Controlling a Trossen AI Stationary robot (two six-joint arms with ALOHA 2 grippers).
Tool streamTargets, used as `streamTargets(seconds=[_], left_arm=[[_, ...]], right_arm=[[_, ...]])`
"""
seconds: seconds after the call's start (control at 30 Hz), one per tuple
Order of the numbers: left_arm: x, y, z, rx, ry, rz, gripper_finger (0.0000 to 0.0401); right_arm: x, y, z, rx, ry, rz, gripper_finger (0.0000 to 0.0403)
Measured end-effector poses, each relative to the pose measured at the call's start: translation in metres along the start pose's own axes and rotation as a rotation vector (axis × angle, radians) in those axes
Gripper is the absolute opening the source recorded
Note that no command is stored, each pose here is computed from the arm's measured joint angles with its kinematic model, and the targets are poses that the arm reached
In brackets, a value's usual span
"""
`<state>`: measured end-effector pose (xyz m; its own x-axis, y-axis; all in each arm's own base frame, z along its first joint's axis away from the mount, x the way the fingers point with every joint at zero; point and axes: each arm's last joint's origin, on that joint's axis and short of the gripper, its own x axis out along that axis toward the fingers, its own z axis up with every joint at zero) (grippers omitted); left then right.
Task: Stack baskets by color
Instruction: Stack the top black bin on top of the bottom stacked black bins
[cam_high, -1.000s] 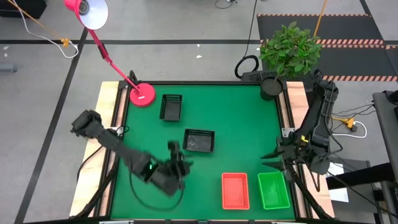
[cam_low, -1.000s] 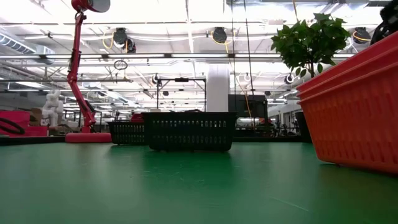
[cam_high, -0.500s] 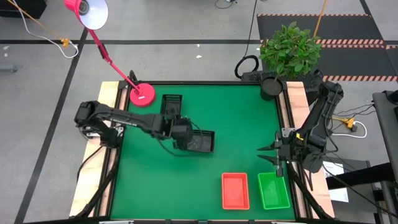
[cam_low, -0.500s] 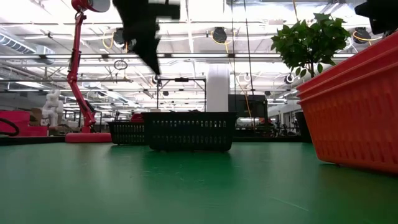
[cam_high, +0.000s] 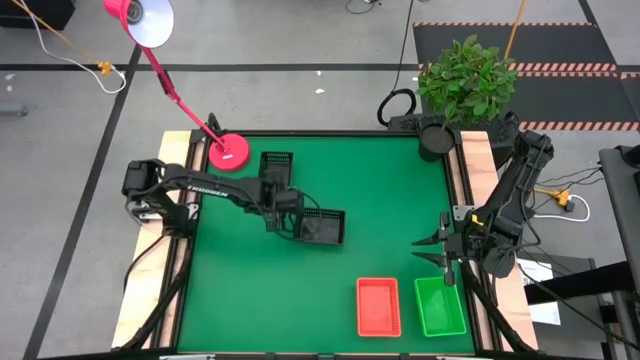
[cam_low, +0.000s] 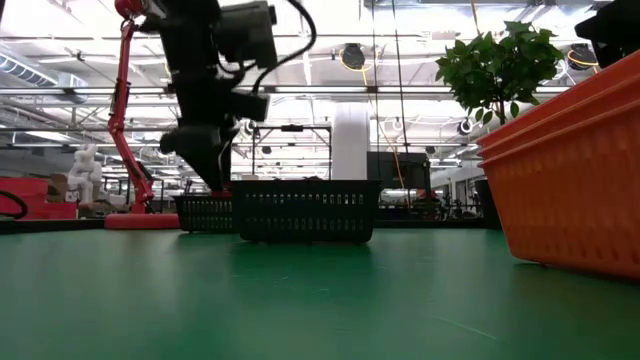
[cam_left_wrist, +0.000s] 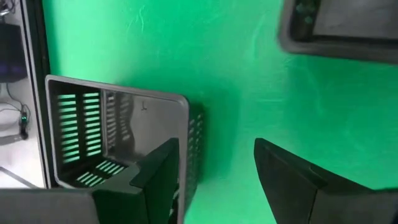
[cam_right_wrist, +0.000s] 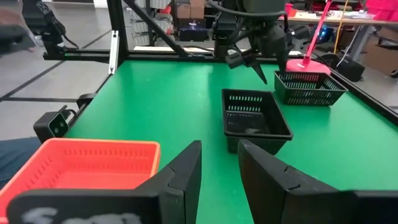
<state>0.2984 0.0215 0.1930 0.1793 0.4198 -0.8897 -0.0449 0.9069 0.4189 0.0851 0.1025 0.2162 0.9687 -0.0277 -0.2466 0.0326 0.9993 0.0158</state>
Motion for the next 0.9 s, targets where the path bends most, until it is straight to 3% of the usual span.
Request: streamTargets(seconds=[0.37, 0.47, 0.7, 0.9], left_arm=[[0.038, 0.023, -0.017, 0.015, 0.0, 0.034, 0.0202], [0.041, 0.022, -0.019, 0.046, -0.007, 0.037, 0.0161], [0.036, 0.015, -0.017, 0.178, -0.019, 0.029, 0.0017], [0.01, 0.005, -0.012, 0.279, -0.034, 0.055, 0.0023]], right_arm=[[0.0, 0.0, 0.0, 0.004, -0.001, -0.001, 0.0102], [0.0, 0.0, 0.0, -0.001, -0.001, -0.001, 0.0102], [0.0, 0.0, 0.0, -0.01, -0.002, -0.004, 0.0102], [0.0, 0.0, 0.0, -0.006, -0.002, -0.005, 0.0102]])
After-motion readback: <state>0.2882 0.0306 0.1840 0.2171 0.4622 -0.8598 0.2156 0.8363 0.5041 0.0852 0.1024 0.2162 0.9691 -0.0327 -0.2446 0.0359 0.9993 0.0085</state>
